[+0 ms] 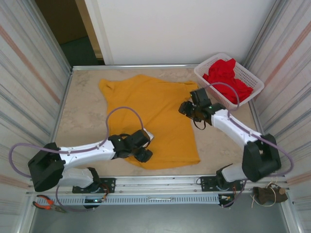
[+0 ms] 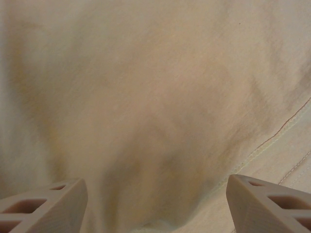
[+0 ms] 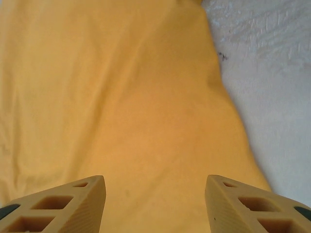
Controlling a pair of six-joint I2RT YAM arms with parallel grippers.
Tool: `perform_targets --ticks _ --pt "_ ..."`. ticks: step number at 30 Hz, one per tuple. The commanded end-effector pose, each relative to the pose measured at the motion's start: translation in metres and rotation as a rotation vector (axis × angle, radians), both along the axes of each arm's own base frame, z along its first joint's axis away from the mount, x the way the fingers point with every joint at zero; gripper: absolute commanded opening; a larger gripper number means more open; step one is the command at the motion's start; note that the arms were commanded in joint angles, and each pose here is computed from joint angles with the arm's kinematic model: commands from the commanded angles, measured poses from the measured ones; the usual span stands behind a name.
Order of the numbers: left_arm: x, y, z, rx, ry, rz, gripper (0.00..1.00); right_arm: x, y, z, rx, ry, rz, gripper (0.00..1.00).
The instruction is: Fold the inside-out t-shirt
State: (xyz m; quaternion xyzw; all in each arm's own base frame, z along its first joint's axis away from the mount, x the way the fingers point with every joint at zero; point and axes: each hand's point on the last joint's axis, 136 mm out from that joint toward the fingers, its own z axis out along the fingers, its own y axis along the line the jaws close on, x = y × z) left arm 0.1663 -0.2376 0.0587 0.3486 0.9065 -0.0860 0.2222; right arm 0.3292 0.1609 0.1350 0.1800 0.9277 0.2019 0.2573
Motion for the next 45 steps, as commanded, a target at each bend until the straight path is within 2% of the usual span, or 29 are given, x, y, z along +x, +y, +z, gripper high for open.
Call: perform_targets --ticks 1,5,12,15,18,20,21,26,32,40,45 --pt "-0.001 -0.001 -0.002 -0.001 -0.005 -0.004 0.72 -0.031 -0.006 -0.005 0.013 0.037 -0.041 0.59" --pt "-0.005 0.004 -0.011 0.014 0.012 0.009 0.68 -0.054 -0.006 -0.001 0.036 0.026 -0.045 0.65" --pt "-0.011 0.008 -0.026 0.014 0.053 0.032 0.67 -0.079 -0.006 0.006 0.092 0.005 -0.063 0.68" --pt "-0.013 0.009 -0.030 0.013 0.061 0.038 0.53 -0.085 -0.004 0.006 0.114 0.003 -0.064 0.69" --pt "-0.013 0.008 -0.032 0.008 0.063 0.037 0.26 -0.091 0.003 0.003 0.129 0.018 -0.055 0.69" --pt "-0.010 0.005 -0.026 -0.004 0.054 0.041 0.02 -0.096 0.012 0.001 0.149 0.025 -0.041 0.69" --pt "-0.008 0.002 -0.020 -0.015 0.045 0.043 0.00 -0.098 0.017 0.002 0.159 0.025 -0.031 0.69" --pt "0.004 -0.012 0.025 -0.095 -0.011 0.063 0.00 -0.112 0.048 0.002 0.215 0.041 -0.004 0.70" --pt "0.017 -0.015 0.084 -0.250 -0.108 0.136 0.00 -0.133 0.081 0.001 0.293 0.065 -0.047 0.81" --pt "0.024 0.002 0.113 -0.353 -0.195 0.238 0.00 -0.152 0.109 0.012 0.487 0.111 -0.175 1.00" --pt "0.028 0.007 0.123 -0.393 -0.225 0.277 0.00 -0.163 0.132 0.012 0.576 0.167 -0.196 0.99"
